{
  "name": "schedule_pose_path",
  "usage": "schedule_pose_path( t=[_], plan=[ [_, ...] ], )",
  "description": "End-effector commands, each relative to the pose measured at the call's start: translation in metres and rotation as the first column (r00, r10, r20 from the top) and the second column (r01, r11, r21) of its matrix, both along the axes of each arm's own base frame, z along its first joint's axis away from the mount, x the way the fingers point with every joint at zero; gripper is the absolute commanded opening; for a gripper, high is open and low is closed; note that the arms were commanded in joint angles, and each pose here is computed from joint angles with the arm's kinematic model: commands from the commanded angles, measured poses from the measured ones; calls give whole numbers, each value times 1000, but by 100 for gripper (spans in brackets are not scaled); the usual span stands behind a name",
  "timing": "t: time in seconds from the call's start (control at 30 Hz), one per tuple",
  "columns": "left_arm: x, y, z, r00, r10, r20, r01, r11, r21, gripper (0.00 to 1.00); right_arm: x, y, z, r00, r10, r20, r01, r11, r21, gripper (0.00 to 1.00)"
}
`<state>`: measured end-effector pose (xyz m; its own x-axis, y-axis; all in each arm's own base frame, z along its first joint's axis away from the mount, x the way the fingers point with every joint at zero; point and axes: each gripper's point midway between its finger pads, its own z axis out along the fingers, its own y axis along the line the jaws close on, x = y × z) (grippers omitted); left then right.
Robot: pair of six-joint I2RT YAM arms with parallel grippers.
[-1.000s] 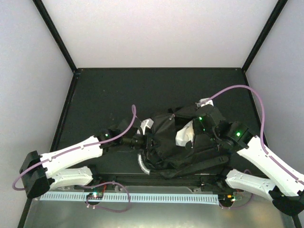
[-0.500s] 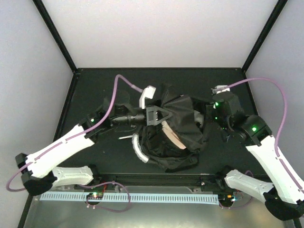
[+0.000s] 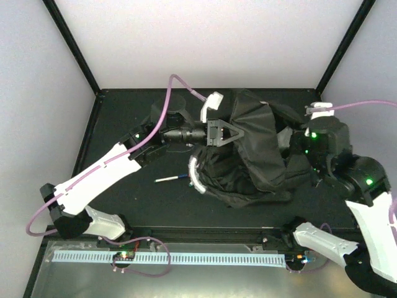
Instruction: Pack the student bag
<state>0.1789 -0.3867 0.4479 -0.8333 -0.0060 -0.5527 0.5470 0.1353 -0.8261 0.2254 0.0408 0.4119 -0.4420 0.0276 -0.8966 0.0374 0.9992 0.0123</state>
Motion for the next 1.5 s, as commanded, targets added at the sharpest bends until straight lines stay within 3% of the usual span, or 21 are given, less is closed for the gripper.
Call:
schedule_pose_path(
  t=[0.0,0.13,0.33,0.37,0.5,0.67,0.77,0.97,1.07,1.27,1.47],
  plan=[
    [18,19,-16,999,28,35,-28,1000,5,7,16,7,-29,1000,-20,-9,20,1000,6,6],
    [35,24,-78,999,51,-17,-49,993,106,7,23,2,-56,995,-85,-42,84,996,-17,4],
    [45,38,-102,998,65,5,-65,983,171,11,25,-5,-63,991,-129,-34,129,992,-12,4],
    [48,40,-103,997,70,6,-70,982,176,14,25,-7,-61,991,-135,-27,135,991,-10,4],
    [51,51,-105,998,52,47,-60,979,197,45,25,-20,-56,980,-198,-1,198,980,-21,4],
    [56,78,-131,987,86,135,-131,918,374,77,24,-35,-48,964,-265,24,266,964,-15,4],
    [60,104,-141,971,152,184,-220,870,441,85,24,-36,-48,963,-267,22,268,963,-25,4],
    [59,150,-141,895,289,339,-417,810,412,85,25,-31,-50,971,-240,18,240,971,-13,4],
    [61,169,-170,878,323,354,-469,733,493,84,24,-29,-47,974,-223,28,223,975,-1,4],
    [68,185,-243,908,321,269,-413,573,708,66,22,-27,-43,979,-199,44,199,980,8,5],
    [87,182,-301,924,318,211,-344,455,822,55,22,-23,-45,984,-172,39,171,985,17,5]
  ],
)
